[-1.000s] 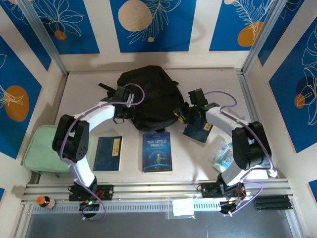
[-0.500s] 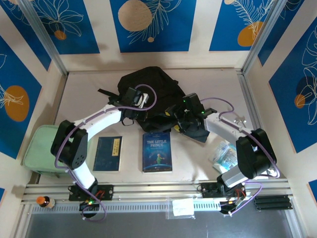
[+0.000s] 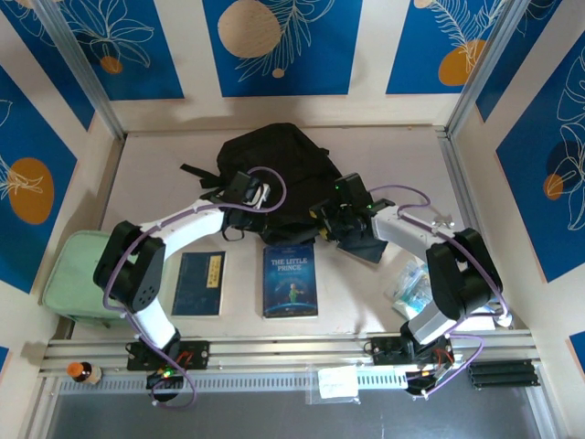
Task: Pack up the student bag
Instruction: Unzip the student bag at the top-center of the table.
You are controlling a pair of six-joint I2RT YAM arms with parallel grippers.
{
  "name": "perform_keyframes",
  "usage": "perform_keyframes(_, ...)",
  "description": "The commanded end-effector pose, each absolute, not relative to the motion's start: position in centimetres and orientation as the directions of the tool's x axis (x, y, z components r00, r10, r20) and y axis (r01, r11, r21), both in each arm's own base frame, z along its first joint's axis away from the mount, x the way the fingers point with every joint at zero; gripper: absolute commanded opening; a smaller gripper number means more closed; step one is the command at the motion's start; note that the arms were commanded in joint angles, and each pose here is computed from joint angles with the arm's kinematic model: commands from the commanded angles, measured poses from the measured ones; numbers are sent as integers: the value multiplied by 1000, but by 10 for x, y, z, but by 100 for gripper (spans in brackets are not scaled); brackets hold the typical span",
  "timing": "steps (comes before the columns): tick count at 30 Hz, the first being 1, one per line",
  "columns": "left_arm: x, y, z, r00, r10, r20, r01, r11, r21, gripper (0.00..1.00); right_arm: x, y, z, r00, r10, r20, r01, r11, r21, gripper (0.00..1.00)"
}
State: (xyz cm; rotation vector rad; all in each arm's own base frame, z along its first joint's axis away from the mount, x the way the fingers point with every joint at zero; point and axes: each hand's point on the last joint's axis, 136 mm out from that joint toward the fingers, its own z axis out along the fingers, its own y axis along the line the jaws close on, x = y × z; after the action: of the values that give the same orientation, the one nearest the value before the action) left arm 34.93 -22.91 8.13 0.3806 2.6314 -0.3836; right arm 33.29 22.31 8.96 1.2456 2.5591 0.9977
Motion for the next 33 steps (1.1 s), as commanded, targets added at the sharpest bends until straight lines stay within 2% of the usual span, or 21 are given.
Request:
perform_keyframes(1,352,-209,87,-858,167,-486,269,951,-149,0,334,220,79,-647,745,163,667,450,593,30)
perform_keyframes(3,356,-187,82,-868,145,-474,203,977,-72,0,336,218,79,-651,744,152,661,457,595,17)
perform_keyframes(6,361,-158,73,-886,100,-453,115,993,-7,0,336,213,81,-653,746,135,655,466,595,11)
perform_keyframes(18,413,-123,58,-892,-6,-452,-3,1000,-6,0,340,218,95,-685,719,116,604,473,641,9)
perform_keyframes(25,422,-109,63,-883,-26,-468,-25,1000,-8,0,344,233,106,-729,675,110,545,476,691,9)
perform_keyframes(27,425,-105,66,-879,-28,-476,-30,1000,-2,0,344,247,108,-764,636,112,513,491,704,11)
perform_keyframes(30,433,-92,71,-872,-32,-488,-52,998,29,0,342,272,113,-816,566,116,460,515,723,19)
perform_keyframes(31,435,-88,73,-870,-37,-492,-64,997,38,0,342,277,115,-827,551,109,445,524,727,25)
perform_keyframes(33,439,-73,76,-863,-60,-501,-100,993,54,0,341,280,118,-843,533,76,417,558,717,44)
